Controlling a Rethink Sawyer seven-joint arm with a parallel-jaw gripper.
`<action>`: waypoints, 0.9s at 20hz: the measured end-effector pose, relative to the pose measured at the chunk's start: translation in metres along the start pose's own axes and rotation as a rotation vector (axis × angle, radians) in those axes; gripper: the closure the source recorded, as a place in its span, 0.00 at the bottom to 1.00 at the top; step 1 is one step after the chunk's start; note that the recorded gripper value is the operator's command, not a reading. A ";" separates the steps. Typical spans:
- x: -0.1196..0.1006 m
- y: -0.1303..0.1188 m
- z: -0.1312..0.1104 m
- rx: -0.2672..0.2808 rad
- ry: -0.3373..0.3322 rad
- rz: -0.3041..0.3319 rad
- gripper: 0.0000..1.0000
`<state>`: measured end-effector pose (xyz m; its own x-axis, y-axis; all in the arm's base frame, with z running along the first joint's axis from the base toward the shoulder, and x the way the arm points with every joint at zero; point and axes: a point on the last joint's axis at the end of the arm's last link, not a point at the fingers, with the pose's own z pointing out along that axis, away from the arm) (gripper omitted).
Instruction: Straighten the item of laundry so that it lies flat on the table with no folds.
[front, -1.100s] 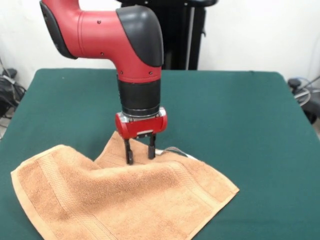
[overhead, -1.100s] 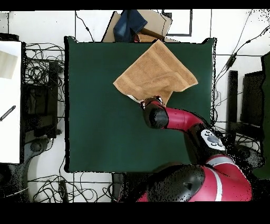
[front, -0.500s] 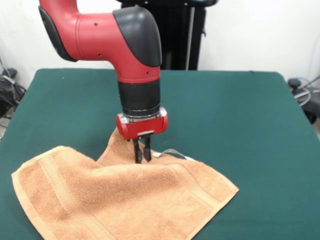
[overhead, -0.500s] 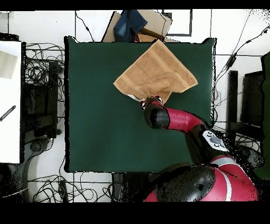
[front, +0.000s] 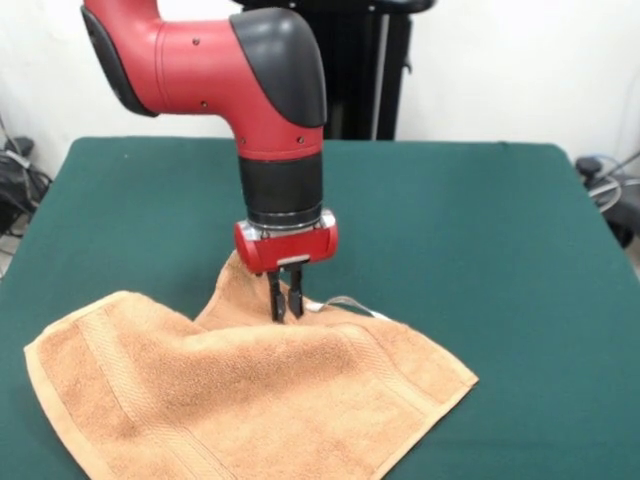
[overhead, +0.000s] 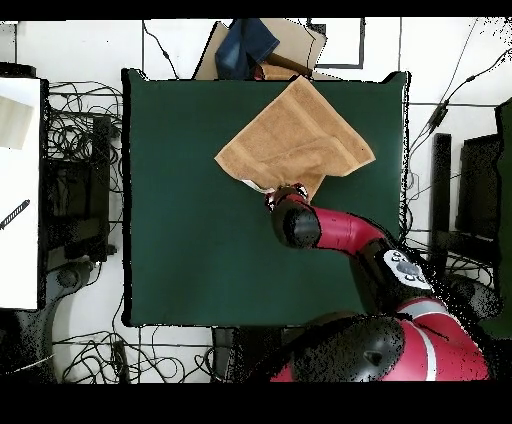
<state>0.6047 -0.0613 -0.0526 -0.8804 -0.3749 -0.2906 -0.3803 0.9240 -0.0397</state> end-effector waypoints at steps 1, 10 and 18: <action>0.001 0.001 -0.006 0.005 -0.005 0.008 1.00; 0.024 0.027 -0.046 0.012 -0.011 0.070 1.00; 0.056 0.069 -0.061 -0.037 0.021 0.095 1.00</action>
<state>0.5123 -0.0233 -0.0132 -0.9186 -0.2877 -0.2709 -0.3048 0.9521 0.0226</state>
